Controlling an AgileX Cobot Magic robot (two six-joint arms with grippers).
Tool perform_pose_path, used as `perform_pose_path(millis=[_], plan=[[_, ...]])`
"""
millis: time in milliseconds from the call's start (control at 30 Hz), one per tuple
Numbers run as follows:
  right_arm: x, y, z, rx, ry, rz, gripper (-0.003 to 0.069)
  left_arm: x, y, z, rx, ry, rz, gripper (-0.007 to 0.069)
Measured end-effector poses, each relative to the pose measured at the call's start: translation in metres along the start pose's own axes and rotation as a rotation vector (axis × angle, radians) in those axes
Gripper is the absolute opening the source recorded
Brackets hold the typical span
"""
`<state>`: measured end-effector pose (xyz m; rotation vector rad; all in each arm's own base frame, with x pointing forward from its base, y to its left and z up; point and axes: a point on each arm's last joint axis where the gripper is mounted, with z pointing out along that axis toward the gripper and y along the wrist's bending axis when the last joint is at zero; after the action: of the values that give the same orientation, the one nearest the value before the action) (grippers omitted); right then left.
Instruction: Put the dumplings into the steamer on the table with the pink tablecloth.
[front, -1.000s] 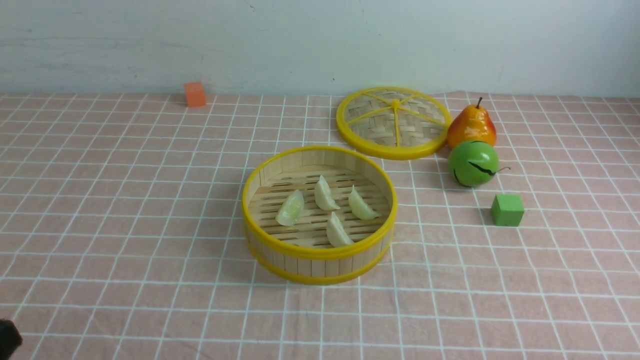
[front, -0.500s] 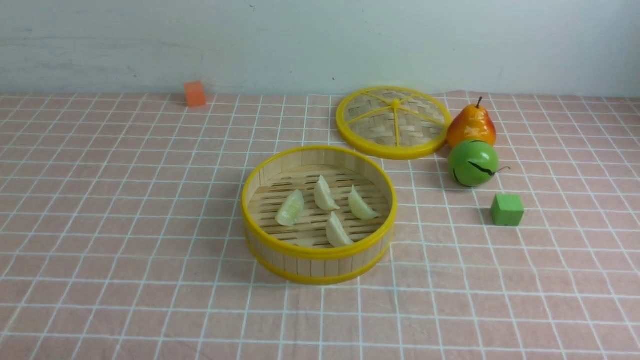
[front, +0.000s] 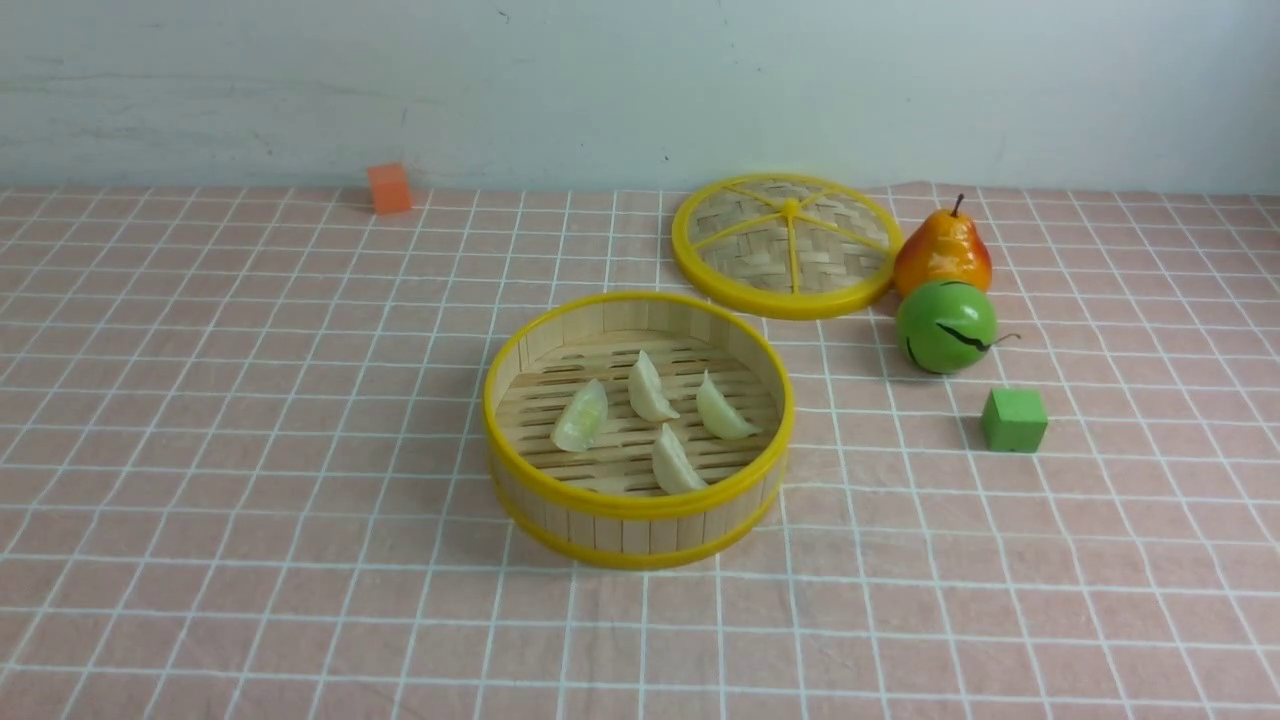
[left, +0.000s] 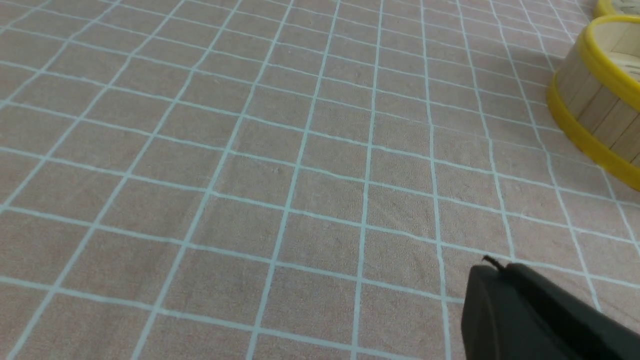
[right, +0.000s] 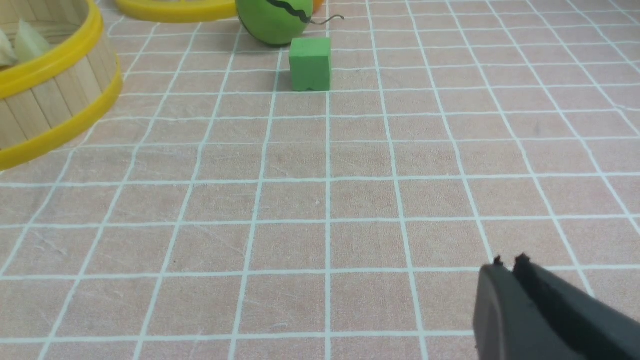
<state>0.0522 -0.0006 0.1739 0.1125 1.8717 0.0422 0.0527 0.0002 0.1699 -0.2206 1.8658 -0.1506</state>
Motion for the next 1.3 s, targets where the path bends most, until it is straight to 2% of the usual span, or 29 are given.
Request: perform_pose_path(millis=[1300], plan=[[0.0000, 0.0000, 0.0000, 0.000, 0.000, 0.000, 0.0082, 0.0000, 0.0000, 0.0000, 0.000, 0.000, 0.000, -0.0013]])
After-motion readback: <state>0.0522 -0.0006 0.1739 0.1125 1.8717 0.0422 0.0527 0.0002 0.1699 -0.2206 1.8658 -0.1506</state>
